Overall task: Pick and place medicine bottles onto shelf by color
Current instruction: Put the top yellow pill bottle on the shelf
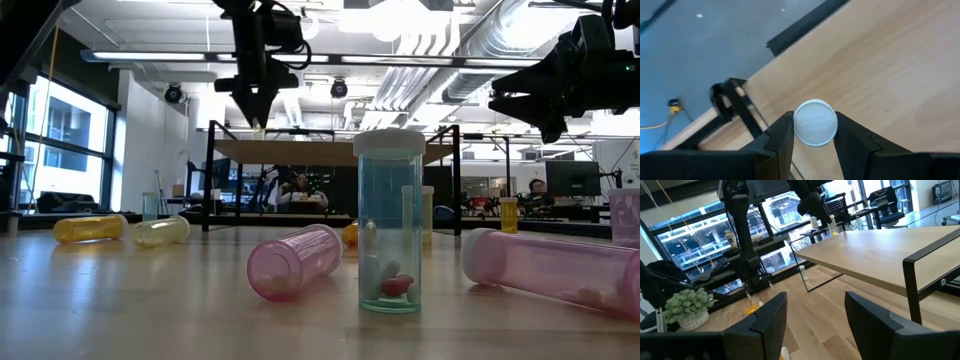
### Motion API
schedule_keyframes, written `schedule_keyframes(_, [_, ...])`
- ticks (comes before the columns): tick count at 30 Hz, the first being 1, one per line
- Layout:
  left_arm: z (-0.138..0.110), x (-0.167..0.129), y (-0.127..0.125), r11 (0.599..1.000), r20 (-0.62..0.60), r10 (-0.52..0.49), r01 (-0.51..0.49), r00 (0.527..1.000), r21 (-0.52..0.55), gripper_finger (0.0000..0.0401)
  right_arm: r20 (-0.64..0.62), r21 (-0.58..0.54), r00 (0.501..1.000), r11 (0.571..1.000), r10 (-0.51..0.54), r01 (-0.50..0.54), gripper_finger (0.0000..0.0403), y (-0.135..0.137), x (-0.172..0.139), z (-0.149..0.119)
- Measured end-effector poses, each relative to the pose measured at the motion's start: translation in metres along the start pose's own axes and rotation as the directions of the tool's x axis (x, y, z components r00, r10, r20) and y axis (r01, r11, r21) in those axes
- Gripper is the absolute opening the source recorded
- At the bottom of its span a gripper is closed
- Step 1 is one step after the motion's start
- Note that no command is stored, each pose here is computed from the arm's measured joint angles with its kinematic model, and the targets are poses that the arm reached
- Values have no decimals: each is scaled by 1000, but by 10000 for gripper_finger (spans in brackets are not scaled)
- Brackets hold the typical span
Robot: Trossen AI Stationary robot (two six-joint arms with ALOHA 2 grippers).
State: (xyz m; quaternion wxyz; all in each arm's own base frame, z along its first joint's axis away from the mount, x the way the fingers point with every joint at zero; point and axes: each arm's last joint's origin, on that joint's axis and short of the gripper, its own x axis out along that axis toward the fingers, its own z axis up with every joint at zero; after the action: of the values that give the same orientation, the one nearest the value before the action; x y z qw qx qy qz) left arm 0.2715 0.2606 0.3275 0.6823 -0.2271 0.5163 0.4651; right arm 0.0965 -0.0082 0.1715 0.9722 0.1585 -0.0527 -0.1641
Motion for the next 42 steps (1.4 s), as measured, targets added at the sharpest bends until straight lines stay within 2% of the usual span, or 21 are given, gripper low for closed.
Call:
schedule_keyframes(3, [-1, 1, -1, 999, -14, -38, 38, 999, -3, 113, 0, 0, 1000, 1000, 0, 0, 190, 0, 0, 0])
schedule_keyframes(7, [-2, 5, 0, 1000, -17, 7, -7, 1000, 1, 113, 0, 0, 1000, 1000, 0, 0, 190, 0, 0, 0])
schedule_keyframes(22, [-2, 6, 0, 1000, -19, 6, -6, 1000, 4, 114, 0, 0, 1000, 1000, 0, 0, 190, 0, 0, 0])
schedule_keyframes(34, [-1, 6, -1, 1000, -11, 0, 0, 1000, 2, 171, 0, 0, 1000, 1000, 0, 0, 190, 0, 0, 0])
schedule_keyframes(42, [-1, 6, -1, 1000, -8, -5, 5, 1000, 1, 185, 0, 0, 1000, 1000, 0, 0, 190, 0, 0, 0])
